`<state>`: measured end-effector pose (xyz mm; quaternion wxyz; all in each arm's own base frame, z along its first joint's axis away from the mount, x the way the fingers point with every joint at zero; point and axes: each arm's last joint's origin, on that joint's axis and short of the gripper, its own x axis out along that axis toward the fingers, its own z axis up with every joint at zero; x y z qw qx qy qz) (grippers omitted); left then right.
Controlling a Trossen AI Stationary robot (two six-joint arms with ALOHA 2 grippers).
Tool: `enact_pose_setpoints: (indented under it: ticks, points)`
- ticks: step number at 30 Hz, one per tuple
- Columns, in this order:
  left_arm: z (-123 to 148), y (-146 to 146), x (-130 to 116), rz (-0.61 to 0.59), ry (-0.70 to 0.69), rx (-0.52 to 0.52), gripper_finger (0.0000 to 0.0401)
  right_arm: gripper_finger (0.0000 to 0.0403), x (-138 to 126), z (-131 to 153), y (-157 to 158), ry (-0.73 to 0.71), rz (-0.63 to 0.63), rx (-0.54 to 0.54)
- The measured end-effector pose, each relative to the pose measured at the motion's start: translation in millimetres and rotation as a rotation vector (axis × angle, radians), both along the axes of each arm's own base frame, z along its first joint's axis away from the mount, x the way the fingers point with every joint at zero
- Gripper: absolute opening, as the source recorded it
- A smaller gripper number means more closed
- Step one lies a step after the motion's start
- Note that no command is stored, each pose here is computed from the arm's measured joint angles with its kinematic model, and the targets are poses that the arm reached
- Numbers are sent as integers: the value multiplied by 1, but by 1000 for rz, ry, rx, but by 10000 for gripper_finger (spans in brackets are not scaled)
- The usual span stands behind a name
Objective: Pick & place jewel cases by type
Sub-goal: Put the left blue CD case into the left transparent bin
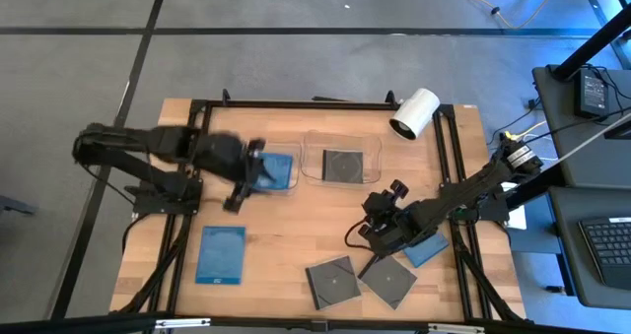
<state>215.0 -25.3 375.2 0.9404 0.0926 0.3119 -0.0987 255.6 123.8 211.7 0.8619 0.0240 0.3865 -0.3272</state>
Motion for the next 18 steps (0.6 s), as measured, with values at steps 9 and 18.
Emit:
enact_pose_setpoints:
  ticks: [9, 18]
  points:
    - [-48, -59, -11, 207, 123, -71, 139, 170, 30, -19, 16, -53, 159, -77]
    - [-92, -91, -35, 499, 318, -340, 139, 170, 83, -26, 23, -205, 496, -50]
